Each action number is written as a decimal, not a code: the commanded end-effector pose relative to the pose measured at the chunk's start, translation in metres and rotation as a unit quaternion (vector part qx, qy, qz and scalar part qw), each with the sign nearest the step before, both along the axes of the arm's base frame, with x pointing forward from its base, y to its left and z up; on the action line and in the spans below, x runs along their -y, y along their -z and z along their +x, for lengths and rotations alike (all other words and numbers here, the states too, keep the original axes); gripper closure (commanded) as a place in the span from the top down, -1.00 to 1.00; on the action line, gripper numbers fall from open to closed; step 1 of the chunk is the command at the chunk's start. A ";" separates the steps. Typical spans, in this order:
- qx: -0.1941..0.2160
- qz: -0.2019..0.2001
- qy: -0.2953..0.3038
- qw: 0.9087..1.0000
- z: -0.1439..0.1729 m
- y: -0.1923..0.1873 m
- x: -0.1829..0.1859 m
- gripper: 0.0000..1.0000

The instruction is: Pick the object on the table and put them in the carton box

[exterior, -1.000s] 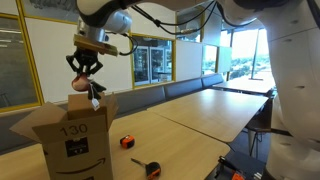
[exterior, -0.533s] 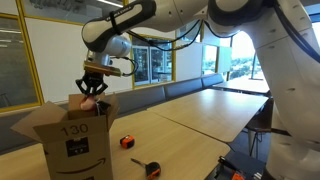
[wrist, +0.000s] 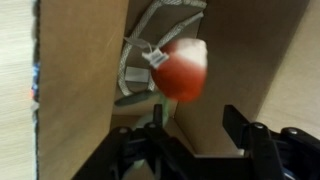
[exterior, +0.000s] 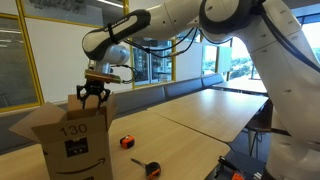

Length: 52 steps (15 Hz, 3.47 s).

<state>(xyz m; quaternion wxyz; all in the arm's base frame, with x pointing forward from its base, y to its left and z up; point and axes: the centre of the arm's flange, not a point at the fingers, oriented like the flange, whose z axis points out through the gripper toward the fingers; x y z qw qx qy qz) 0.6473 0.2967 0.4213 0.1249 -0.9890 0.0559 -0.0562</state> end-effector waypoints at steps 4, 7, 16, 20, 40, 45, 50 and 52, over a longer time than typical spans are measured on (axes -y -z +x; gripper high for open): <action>0.007 -0.008 0.005 1.000 0.006 -0.035 0.008 1.00; 0.043 -0.026 0.018 0.999 -0.011 -0.081 0.027 1.00; 0.152 -0.089 0.114 0.978 -0.122 -0.204 0.129 1.00; 0.109 -0.131 0.173 0.970 -0.164 -0.172 0.173 1.00; -0.103 -0.094 0.188 0.972 -0.207 0.102 0.147 1.00; -0.120 -0.101 0.177 0.972 -0.213 0.152 0.143 1.00; -0.111 -0.085 0.167 0.976 -0.208 0.184 0.136 1.00; -0.107 -0.083 0.164 0.977 -0.206 0.196 0.132 1.00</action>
